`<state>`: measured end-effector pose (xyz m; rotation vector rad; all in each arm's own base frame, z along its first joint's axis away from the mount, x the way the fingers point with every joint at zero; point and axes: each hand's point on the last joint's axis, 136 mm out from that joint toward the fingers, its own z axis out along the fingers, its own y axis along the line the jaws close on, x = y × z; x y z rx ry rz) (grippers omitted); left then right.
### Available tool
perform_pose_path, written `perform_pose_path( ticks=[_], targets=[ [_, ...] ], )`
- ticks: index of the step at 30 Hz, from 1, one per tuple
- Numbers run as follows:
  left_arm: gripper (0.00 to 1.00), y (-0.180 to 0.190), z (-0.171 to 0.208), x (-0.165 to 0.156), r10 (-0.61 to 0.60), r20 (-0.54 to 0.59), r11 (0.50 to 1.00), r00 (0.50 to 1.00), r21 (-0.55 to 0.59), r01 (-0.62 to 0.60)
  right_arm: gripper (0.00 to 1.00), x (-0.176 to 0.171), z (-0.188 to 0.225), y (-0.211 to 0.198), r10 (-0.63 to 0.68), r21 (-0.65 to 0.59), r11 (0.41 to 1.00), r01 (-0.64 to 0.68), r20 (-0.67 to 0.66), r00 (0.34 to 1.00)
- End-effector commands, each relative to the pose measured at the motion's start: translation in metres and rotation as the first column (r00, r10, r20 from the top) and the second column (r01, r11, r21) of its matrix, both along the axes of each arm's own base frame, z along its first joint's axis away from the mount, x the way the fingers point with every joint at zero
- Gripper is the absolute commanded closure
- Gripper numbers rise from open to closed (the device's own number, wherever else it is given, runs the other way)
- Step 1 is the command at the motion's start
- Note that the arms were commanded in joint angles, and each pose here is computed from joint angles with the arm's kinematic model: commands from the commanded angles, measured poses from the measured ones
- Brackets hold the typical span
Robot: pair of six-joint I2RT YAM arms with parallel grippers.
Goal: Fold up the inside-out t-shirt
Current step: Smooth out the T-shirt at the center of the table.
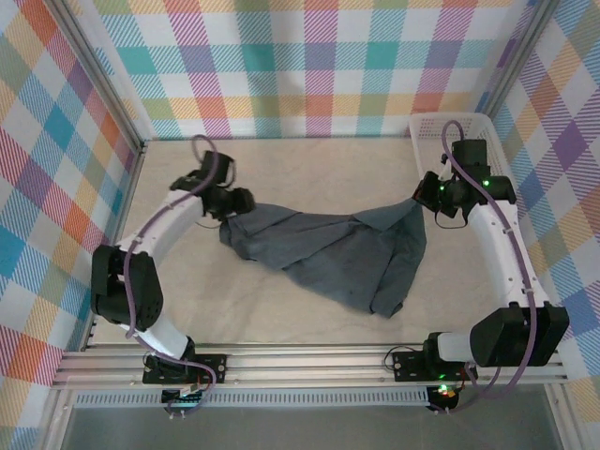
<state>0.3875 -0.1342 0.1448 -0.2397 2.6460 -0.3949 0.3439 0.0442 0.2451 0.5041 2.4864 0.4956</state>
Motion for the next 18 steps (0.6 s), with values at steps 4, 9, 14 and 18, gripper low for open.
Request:
perform_pose_path(
  ticks=[4, 9, 14, 18],
  targets=[
    [0.36, 0.004, -0.059, -0.015, -0.005, -0.154, 0.985, 0.988, 0.168, 0.031, 1.0, 0.002, 0.006, 0.013, 0.022, 0.071, 0.997, -0.023, 0.024, 0.999],
    [0.38, -0.002, -0.082, -0.009, -0.037, -0.207, 0.976, 0.978, 0.204, 0.08, 1.0, 0.001, 0.006, 0.014, 0.017, 0.081, 0.997, -0.019, 0.023, 1.0],
    [0.76, 0.001, -0.071, 0.003, -0.04, -0.189, 0.966, 0.981, 0.244, 0.086, 1.0, -0.002, 0.009, 0.012, 0.008, 0.077, 0.997, -0.011, 0.03, 1.0],
    [0.9, 0.0, -0.039, 0.02, -0.036, -0.114, 0.968, 0.993, 0.242, 0.063, 1.0, -0.004, 0.013, 0.01, 0.003, 0.06, 0.998, -0.006, 0.044, 0.999]
  ],
)
